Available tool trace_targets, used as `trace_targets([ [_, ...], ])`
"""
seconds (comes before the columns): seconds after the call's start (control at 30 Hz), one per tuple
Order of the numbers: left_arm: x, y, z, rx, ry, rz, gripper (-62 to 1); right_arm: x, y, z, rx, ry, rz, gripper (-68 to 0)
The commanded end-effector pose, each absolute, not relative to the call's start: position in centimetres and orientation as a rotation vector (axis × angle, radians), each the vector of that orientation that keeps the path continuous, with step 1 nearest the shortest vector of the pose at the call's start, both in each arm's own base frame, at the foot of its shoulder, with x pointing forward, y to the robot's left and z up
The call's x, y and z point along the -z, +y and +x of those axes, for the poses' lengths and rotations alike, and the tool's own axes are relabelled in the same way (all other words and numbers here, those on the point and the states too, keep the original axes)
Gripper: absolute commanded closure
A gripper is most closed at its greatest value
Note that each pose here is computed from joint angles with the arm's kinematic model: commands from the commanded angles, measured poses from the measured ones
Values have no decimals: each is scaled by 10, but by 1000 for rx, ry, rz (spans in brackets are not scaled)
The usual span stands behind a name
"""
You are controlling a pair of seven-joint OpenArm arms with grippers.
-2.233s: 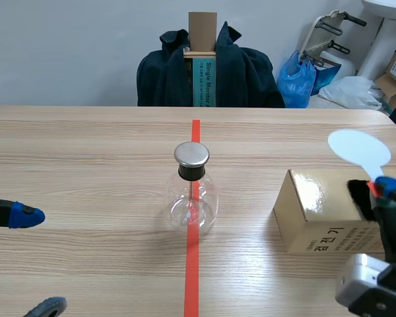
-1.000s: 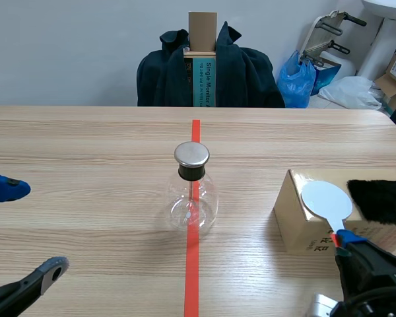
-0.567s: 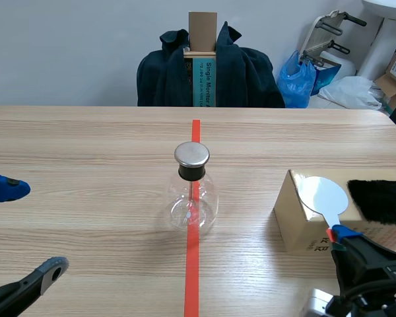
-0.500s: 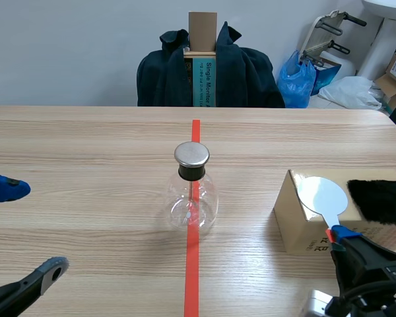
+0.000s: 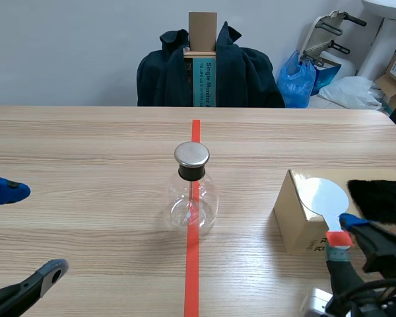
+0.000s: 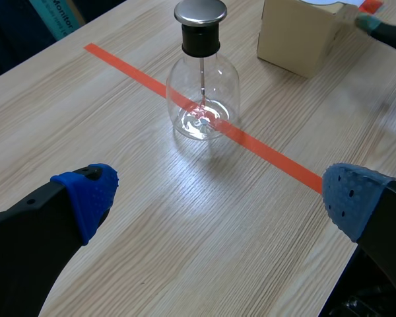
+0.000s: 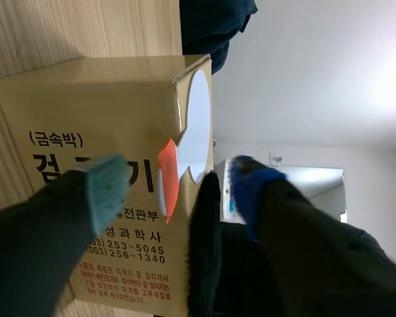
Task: Do the electroscope experiment.
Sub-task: 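Put the plate down on the right, then return to the home posture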
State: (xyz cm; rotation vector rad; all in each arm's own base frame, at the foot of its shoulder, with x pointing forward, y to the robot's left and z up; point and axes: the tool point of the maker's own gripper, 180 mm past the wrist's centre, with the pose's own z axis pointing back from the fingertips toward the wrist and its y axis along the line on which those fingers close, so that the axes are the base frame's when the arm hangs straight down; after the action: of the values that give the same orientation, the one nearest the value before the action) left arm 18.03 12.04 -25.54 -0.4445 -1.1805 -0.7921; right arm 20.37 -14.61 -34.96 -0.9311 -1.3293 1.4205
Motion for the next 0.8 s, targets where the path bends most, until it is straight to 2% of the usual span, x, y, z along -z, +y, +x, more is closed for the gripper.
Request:
trace_targets([
  [0.0,252,118,182,783,-1194,-453,-623,332,-147,212,-1390,-1390,-1004,-552],
  [0.07,252,118,182,783,-1193,-453,-623,332,-148,212,-1384,-1389,-1005,-679],
  [0.53,255,119,181,786,-1174,-444,-623,324,-170,215,-1223,-1390,-987,-679],
  [0.77,256,119,181,786,-1172,-442,-623,318,-165,190,-1227,-1454,-799,-679],
])
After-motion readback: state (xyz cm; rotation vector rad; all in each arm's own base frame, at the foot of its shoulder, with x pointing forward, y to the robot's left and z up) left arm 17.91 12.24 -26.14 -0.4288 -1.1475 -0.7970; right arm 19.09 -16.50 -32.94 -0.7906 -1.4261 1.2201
